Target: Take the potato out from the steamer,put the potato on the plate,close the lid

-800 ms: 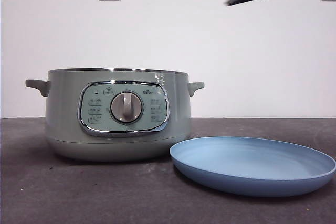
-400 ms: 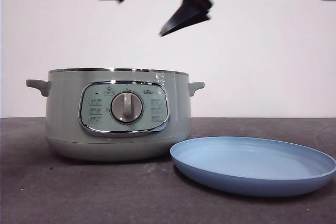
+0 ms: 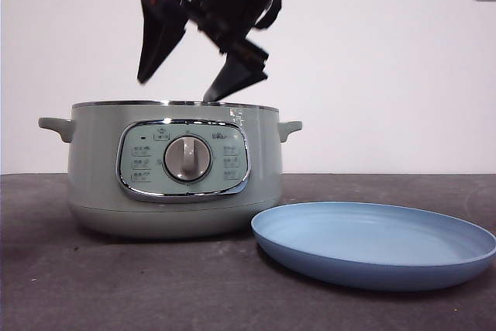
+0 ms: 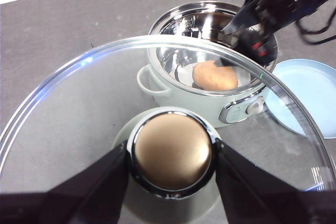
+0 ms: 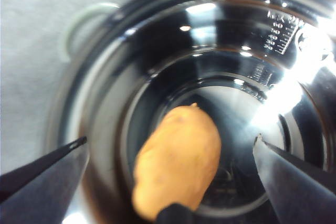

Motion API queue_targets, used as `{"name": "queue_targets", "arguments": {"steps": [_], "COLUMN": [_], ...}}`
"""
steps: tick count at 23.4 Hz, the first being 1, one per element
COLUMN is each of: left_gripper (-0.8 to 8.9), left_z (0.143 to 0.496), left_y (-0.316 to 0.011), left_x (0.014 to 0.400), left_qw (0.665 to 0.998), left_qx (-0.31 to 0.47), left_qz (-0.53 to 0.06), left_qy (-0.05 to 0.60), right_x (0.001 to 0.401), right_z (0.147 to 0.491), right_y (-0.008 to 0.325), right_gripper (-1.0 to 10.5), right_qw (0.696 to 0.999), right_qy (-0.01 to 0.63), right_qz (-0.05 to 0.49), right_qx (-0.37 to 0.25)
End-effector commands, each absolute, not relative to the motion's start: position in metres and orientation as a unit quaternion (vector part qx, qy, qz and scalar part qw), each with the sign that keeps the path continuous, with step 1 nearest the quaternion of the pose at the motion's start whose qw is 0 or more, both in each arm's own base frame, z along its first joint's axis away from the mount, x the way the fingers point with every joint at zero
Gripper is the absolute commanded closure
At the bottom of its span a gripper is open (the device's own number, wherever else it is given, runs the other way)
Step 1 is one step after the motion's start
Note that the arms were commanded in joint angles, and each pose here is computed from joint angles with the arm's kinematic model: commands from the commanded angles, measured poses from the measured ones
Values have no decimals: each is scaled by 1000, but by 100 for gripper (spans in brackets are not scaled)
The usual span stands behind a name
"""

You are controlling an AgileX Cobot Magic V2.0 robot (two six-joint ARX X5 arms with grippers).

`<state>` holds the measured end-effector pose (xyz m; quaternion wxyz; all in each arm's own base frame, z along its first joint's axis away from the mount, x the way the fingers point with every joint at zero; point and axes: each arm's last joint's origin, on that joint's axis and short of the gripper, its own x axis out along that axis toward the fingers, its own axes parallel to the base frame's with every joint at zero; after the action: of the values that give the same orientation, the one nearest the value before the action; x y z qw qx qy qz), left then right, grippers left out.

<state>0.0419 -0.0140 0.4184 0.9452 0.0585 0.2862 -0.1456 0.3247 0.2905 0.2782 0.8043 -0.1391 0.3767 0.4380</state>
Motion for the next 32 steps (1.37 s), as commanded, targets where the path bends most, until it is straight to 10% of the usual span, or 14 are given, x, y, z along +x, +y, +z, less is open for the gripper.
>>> {"name": "queue_targets", "arguments": {"steps": [1, 19, 26, 32], "left_gripper": [822, 822, 822, 822], "left_z": [424, 424, 424, 424], "left_y": [-13, -13, -13, -13], "left_x": [40, 40, 40, 40], "left_qw": [955, 954, 954, 954], "left_qx": [49, 49, 50, 52], "left_qz": [-144, -145, -145, -147], "left_qy": [256, 256, 256, 255], "right_x": [328, 335, 334, 332], "right_z": [265, 224, 224, 240], "right_y": [298, 308, 308, 304], "right_gripper": [350, 493, 969, 963], "right_qw": [801, 779, 777, 788], "right_qy": [379, 428, 429, 415], "right_qz": [440, 430, 434, 431], "right_qx": [-146, -156, -154, -148]}}
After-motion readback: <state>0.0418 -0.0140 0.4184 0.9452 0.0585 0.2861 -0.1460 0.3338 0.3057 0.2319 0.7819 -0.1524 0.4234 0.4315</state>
